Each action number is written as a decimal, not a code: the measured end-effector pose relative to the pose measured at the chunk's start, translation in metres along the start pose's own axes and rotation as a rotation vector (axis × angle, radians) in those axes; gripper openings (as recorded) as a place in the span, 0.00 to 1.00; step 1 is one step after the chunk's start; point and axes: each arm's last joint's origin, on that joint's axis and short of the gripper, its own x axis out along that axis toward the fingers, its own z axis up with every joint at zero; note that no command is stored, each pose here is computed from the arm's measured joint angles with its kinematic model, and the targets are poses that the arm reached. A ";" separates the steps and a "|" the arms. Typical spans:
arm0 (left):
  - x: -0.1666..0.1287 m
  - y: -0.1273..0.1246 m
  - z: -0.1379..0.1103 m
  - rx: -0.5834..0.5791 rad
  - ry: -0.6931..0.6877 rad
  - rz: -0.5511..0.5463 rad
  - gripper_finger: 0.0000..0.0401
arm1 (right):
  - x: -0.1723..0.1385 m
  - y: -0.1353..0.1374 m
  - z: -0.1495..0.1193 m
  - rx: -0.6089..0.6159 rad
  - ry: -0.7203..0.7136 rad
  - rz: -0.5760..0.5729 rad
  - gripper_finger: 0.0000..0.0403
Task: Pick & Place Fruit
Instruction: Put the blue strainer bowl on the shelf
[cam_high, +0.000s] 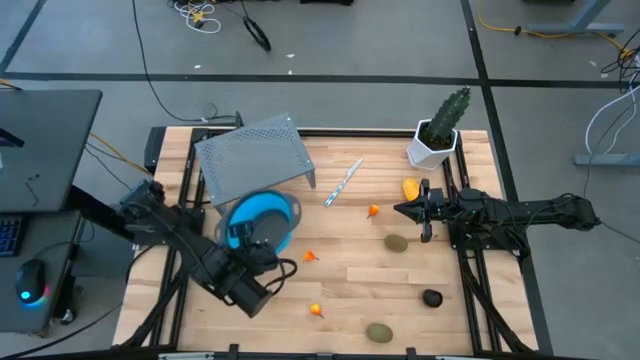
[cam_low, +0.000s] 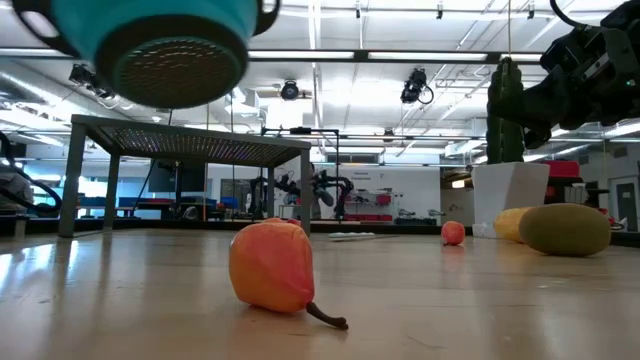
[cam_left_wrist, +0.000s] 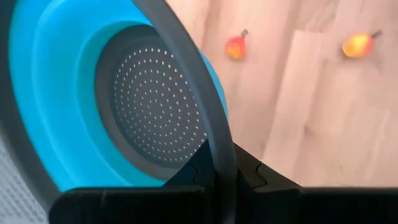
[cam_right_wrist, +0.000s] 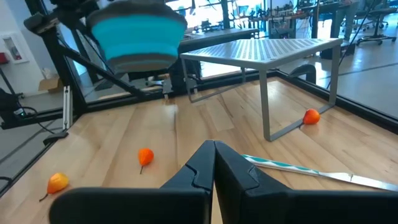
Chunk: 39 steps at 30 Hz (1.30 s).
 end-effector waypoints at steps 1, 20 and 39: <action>0.000 0.003 0.003 0.017 -0.012 0.009 0.04 | 0.000 0.000 0.000 0.000 0.000 0.000 0.03; 0.000 0.079 0.032 0.228 -0.044 0.099 0.05 | 0.000 0.000 0.000 0.000 0.000 0.000 0.03; 0.025 0.164 -0.019 0.030 0.119 0.134 0.04 | 0.000 0.000 0.000 0.000 0.000 0.000 0.03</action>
